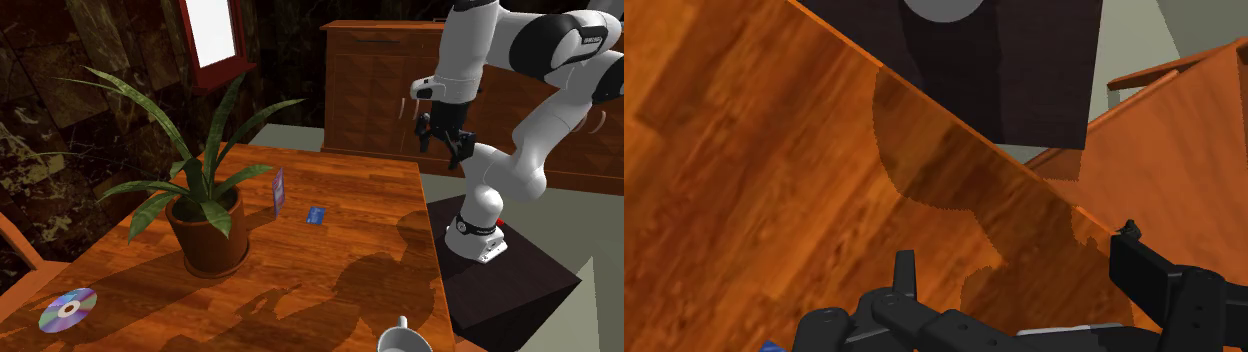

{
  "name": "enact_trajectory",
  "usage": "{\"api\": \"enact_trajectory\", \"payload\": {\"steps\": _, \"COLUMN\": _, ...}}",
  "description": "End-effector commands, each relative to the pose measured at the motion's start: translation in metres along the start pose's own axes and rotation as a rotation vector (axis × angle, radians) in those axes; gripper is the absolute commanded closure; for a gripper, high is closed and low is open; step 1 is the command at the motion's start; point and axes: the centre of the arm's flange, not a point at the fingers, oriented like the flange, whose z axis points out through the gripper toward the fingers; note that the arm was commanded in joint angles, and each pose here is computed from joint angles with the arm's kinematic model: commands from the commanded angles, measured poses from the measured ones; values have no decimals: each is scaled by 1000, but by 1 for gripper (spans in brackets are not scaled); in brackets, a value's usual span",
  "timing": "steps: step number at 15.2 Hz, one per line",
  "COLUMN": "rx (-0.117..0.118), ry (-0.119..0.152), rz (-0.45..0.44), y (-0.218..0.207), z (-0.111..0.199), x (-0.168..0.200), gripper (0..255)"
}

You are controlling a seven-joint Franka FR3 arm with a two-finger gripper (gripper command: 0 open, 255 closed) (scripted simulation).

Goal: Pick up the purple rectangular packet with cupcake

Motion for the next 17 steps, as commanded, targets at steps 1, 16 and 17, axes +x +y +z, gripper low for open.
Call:
{"api": "enact_trajectory", "payload": {"steps": 1, "rx": 0, "ry": 0, "rz": 0, "y": 0, "z": 0, "x": 0, "gripper": 0}}
{"api": "enact_trajectory", "payload": {"steps": 16, "rx": -14, "ry": 35, "rz": -363, "y": 154, "z": 41, "x": 108, "gripper": 0}}
{"api": "enact_trajectory", "payload": {"steps": 17, "rx": -15, "ry": 37, "rz": -387, "y": 163, "z": 44, "x": 117, "gripper": 0}}
